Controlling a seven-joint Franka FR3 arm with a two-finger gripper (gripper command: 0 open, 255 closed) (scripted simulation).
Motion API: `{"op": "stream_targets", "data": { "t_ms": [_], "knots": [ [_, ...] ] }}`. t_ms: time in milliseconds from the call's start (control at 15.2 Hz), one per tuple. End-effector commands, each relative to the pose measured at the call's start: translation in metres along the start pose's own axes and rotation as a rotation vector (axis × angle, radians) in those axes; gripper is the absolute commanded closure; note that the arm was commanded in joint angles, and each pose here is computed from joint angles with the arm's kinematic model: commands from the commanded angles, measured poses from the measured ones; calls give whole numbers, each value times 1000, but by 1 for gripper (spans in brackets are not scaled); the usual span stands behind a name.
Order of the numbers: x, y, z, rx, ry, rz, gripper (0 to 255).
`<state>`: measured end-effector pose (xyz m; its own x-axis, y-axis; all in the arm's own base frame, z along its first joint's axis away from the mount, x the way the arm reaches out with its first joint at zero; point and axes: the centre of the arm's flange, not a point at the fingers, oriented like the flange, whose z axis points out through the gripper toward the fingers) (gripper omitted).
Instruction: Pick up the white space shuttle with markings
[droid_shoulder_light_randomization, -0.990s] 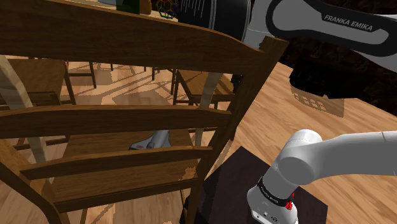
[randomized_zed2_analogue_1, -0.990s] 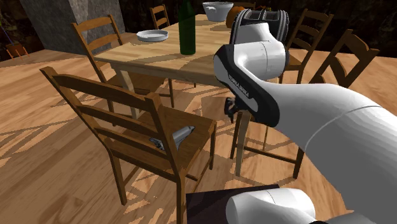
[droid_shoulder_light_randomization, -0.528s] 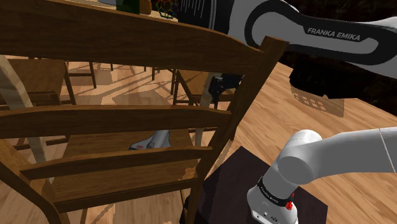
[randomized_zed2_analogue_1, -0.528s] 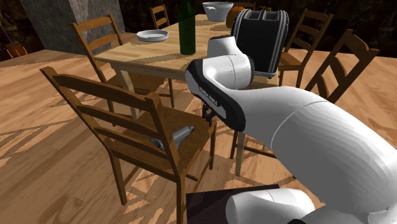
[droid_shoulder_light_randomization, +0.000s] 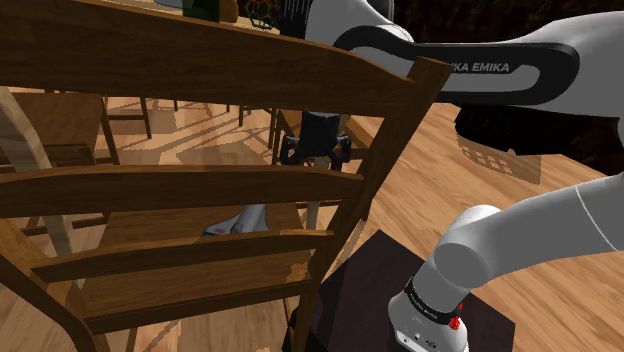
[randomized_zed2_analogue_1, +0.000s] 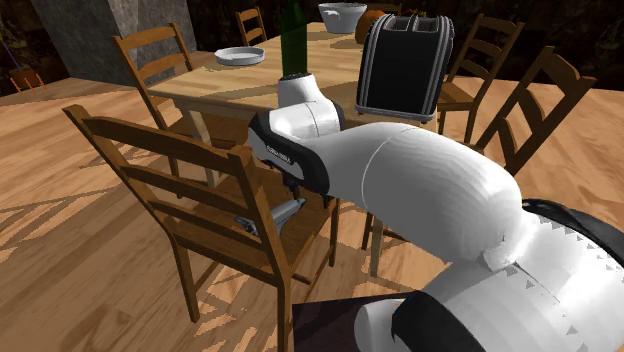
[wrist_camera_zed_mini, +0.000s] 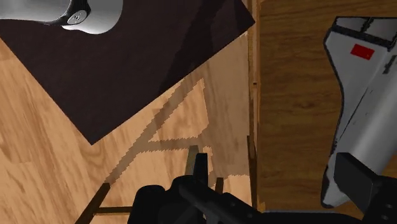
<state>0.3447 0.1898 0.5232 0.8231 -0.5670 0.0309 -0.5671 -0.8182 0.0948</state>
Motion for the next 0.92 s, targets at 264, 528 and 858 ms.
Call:
{"op": "stream_targets", "data": {
  "t_ms": [264,528,858],
  "knots": [
    [3,-74,23,-3,5,193,0],
    [13,-124,39,-7,9,318,0],
    [14,-133,63,-7,10,336,0]
  ]
}}
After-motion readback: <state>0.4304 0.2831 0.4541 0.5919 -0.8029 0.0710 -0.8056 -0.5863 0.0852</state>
